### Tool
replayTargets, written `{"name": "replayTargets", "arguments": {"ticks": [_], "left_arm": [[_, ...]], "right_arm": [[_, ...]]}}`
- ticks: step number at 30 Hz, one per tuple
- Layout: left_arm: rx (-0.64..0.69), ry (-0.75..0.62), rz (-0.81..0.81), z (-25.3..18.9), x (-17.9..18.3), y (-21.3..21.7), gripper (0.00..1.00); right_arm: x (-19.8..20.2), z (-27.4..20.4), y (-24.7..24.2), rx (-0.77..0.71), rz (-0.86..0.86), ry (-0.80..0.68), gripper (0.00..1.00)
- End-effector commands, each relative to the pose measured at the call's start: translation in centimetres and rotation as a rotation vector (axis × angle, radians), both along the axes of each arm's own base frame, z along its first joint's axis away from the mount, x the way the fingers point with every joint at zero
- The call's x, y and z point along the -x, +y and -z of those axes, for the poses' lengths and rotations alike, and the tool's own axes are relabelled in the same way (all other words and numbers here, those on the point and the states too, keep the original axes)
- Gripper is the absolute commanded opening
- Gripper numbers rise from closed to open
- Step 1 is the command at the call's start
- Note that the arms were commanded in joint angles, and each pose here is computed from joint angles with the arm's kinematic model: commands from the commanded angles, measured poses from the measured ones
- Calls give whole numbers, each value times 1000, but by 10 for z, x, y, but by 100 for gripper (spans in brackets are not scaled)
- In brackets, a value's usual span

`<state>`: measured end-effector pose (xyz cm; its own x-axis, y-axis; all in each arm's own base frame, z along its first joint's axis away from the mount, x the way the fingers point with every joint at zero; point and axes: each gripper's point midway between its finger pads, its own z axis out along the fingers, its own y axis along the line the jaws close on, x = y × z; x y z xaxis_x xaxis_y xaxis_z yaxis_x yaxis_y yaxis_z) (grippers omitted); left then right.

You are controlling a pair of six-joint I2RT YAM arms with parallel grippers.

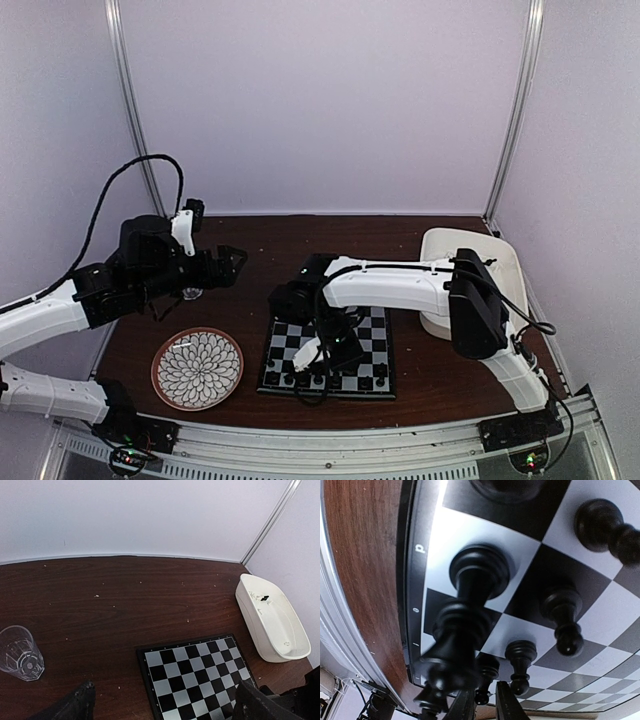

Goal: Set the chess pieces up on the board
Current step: Place the pawn at c7, then move the storage box to the center of the board.

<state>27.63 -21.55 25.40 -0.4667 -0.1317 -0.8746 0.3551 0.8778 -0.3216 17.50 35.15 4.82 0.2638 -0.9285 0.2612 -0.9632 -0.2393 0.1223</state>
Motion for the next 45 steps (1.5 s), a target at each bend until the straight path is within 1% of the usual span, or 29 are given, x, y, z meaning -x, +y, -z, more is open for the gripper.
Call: {"name": "replayTargets", "arguments": {"ticks": [1,6,13,16,18,20,22,24,25,27,29,30,32,33,35,37,40,43,45], "left_arm": [[36,-19,13,-12,-2,-7,97],[32,-15,16,-13,-3,-8,98],[32,-16,18,-17,-3,-9,98],[29,-24,25,-22,-4,-10,98],[23,-43,46,-29,-4,-13,98],[5,-72,91,-37,-2,-20,98],[-19,-121,155,-44,-1,-29,98],[29,-231,344,-59,15,-57,98],[77,-280,380,-65,19,-62,98],[167,-318,363,-69,18,-63,98],[189,-312,344,-68,14,-64,97],[174,-306,366,-67,13,-69,98],[130,-275,412,-62,11,-80,98],[105,-233,434,-54,9,-87,97],[105,-200,475,-53,9,-98,94],[127,-177,517,-51,11,-108,87],[166,-157,551,-50,15,-114,82],[181,-147,576,-47,21,-115,75],[182,-145,599,-48,25,-116,72]], "right_arm": [[-3,-7,0,-9,-2,-35,19],[-3,-18,-1,-23,-2,-39,20],[5,-46,-9,-69,-19,-25,30],[3,-63,-13,-113,-2,-19,31],[-7,-80,-16,-177,46,-15,31],[-27,-100,-23,-268,139,-12,30],[-59,-120,-35,-370,271,-32,30],[-95,-143,-56,-483,435,-56,31],[-117,-152,-68,-535,523,-80,31],[-161,-165,-102,-613,716,-153,31],[-202,-170,-144,-666,912,-243,31],[-221,-169,-169,-663,1010,-303,31],[-248,-160,-218,-614,1154,-421,30],[-261,-154,-250,-555,1224,-506,30],[-276,-140,-290,-478,1323,-600,29],[-287,-126,-320,-420,1410,-647,28],[-301,-109,-351,-393,1529,-667,26],[-313,-89,-363,-372,1576,-658,21],[-316,-70,-368,-311,1581,-641,20]]}}
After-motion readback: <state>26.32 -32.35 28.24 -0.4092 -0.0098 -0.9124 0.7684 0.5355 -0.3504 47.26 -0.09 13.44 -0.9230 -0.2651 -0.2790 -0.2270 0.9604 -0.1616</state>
